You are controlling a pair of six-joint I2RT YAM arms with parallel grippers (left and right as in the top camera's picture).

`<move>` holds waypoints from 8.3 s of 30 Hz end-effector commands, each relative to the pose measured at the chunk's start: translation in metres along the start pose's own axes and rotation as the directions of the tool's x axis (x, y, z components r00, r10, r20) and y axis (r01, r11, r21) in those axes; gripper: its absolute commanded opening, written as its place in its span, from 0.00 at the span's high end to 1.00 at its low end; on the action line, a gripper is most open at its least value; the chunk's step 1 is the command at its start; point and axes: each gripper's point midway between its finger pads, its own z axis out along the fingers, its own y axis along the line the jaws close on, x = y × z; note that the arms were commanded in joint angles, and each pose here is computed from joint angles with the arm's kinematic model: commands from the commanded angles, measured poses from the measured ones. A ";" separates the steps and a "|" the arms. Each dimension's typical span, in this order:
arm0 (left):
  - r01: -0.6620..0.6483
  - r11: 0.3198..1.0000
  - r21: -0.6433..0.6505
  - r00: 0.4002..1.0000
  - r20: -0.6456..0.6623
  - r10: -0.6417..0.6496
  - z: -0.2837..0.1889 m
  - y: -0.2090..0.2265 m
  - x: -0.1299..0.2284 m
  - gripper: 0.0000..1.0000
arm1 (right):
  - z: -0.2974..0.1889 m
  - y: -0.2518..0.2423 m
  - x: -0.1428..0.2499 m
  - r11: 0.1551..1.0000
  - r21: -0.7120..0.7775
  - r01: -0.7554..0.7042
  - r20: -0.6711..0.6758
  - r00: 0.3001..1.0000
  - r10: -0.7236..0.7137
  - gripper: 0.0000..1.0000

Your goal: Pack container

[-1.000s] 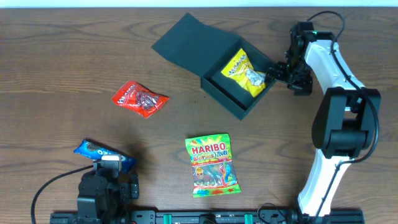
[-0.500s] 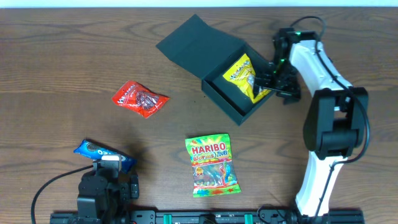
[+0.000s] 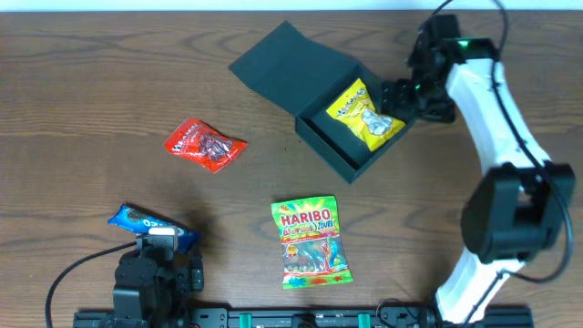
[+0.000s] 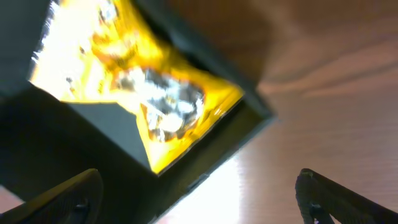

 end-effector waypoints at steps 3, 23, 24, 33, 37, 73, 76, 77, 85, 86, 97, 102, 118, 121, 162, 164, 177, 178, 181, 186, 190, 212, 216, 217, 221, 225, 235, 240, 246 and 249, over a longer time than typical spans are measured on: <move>-0.016 1.000 -0.013 0.999 -0.045 0.015 0.006 0.002 0.013 0.05 | -0.010 -0.068 -0.021 0.989 0.122 -0.086 0.084 0.994 0.076 0.01; -0.016 1.000 -0.013 0.999 -0.045 0.015 0.006 0.002 0.013 0.05 | 0.044 -0.086 -0.054 0.986 0.101 -0.135 0.130 0.984 0.121 0.01; -0.016 1.000 -0.013 0.999 -0.045 0.015 0.006 0.002 0.013 0.05 | 0.047 -0.087 -0.054 0.986 0.103 -0.134 0.125 0.985 0.121 0.01; -0.016 1.000 -0.013 0.999 -0.045 0.015 0.006 0.002 0.013 0.05 | 0.066 -0.087 -0.046 0.986 0.105 -0.132 0.074 0.989 0.124 0.01; -0.016 1.000 -0.013 0.999 -0.045 0.015 0.006 0.002 0.013 0.05 | 0.067 -0.083 -0.038 0.988 0.087 -0.127 0.039 0.991 0.124 0.01; -0.016 1.000 -0.013 0.999 -0.045 0.015 0.006 0.002 0.013 0.05 | 0.053 -0.002 0.068 0.995 -0.103 0.009 -0.385 0.922 -0.048 0.01; -0.016 1.000 -0.013 0.999 -0.045 0.015 0.006 0.002 0.013 0.05 | 0.051 0.002 0.057 0.994 -0.110 0.016 -0.334 0.941 -0.052 0.01; -0.016 1.000 -0.013 0.999 -0.045 0.015 0.006 0.002 0.013 0.05 | 0.049 0.003 0.054 0.993 -0.113 0.017 -0.315 0.948 -0.052 0.01; -0.016 1.000 -0.013 0.999 -0.045 0.015 0.006 0.002 0.013 0.05 | -0.003 0.019 0.029 0.975 -0.177 0.134 -0.108 0.982 -0.155 0.01; -0.016 1.000 -0.013 0.999 -0.045 0.015 0.006 0.002 0.013 0.05 | -0.010 0.027 0.026 0.960 -0.210 0.185 -0.067 0.977 -0.203 0.01; -0.016 1.000 -0.013 0.999 -0.045 0.015 0.006 0.002 0.013 0.05 | -0.008 0.093 0.007 0.735 -0.285 0.615 0.191 0.788 -0.585 0.01; -0.016 1.000 -0.013 0.999 -0.045 0.015 0.006 0.002 0.013 0.05 | -0.006 0.096 -0.014 0.694 -0.209 0.688 0.272 0.723 -0.635 0.01; -0.016 1.000 -0.013 0.999 -0.045 0.015 0.006 0.002 0.013 0.05 | 0.056 0.086 -0.043 0.778 -0.073 0.624 0.216 0.772 -0.598 0.01; -0.016 1.000 -0.013 0.999 -0.045 0.015 0.006 0.002 0.013 0.04 | 0.063 0.085 -0.042 0.779 -0.077 0.623 0.206 0.774 -0.599 0.01; -0.016 1.000 -0.013 0.999 -0.045 0.015 0.006 0.002 0.013 0.05 | 0.078 -0.026 -0.026 0.983 0.174 -0.060 0.024 0.998 0.057 0.01; -0.016 1.000 -0.013 0.999 -0.045 0.015 0.006 0.002 0.013 0.05 | 0.079 -0.018 -0.025 0.988 0.144 -0.055 0.019 0.998 0.053 0.01; -0.016 1.000 -0.013 0.999 -0.045 0.015 0.006 0.002 0.013 0.05 | -0.039 0.032 -0.050 0.999 -0.026 0.046 0.284 0.958 -0.037 0.01; -0.016 1.000 -0.013 0.999 -0.045 0.015 0.006 0.002 0.013 0.05 | -0.053 0.035 -0.046 0.998 -0.031 0.056 0.301 0.953 -0.044 0.01; -0.016 1.000 -0.013 0.999 -0.045 0.015 0.006 0.002 0.013 0.05 | -0.077 0.040 -0.029 0.997 -0.031 0.072 0.300 0.952 -0.059 0.01; -0.016 1.000 -0.013 0.999 -0.045 0.015 0.006 0.002 0.013 0.05 | -0.102 0.040 0.006 0.996 -0.009 0.088 0.254 0.964 -0.083 0.01; -0.016 1.000 -0.013 0.999 -0.045 0.015 0.006 0.002 0.013 0.05 | -0.127 0.041 0.025 0.994 0.007 0.112 0.278 0.954 -0.110 0.01; -0.016 1.000 -0.013 0.999 -0.045 0.015 0.006 0.002 0.013 0.05 | -0.168 -0.001 0.142 0.992 0.026 0.126 0.433 0.893 -0.125 0.01; -0.015 1.000 -0.013 0.999 -0.044 0.015 0.006 0.002 0.013 0.05 | -0.165 -0.002 0.146 0.992 0.031 0.125 0.411 0.903 -0.127 0.01; -0.015 1.000 -0.013 0.999 -0.037 0.015 0.006 0.002 0.011 0.05 | -0.165 -0.002 0.147 0.992 0.032 0.125 0.410 0.903 -0.127 0.01; -0.013 1.000 -0.012 1.000 0.004 0.013 0.006 0.002 0.001 0.05 | -0.165 -0.002 0.146 0.992 0.030 0.125 0.413 0.902 -0.127 0.01; -0.001 1.000 -0.014 0.981 0.193 0.004 -0.007 0.002 -0.047 0.05 | -0.165 -0.002 0.145 0.992 0.029 0.125 0.416 0.901 -0.126 0.01; 0.001 1.000 -0.015 0.942 0.336 0.004 -0.036 0.003 -0.085 0.05 | -0.165 -0.001 0.147 0.995 0.013 0.100 0.409 0.908 -0.096 0.01; 0.001 0.995 0.098 0.928 0.372 -0.038 -0.040 -0.016 -0.095 0.05 | -0.164 -0.001 0.147 0.996 0.010 0.094 0.408 0.908 -0.089 0.01; 0.168 0.966 0.195 0.893 0.385 -0.233 -0.044 -0.019 -0.106 0.05 | -0.164 -0.001 0.147 0.996 0.010 0.094 0.408 0.908 -0.089 0.01; 0.309 0.919 0.245 0.855 0.351 -0.381 -0.046 -0.018 -0.110 0.04 | -0.164 -0.001 0.147 0.996 0.010 0.094 0.408 0.908 -0.089 0.01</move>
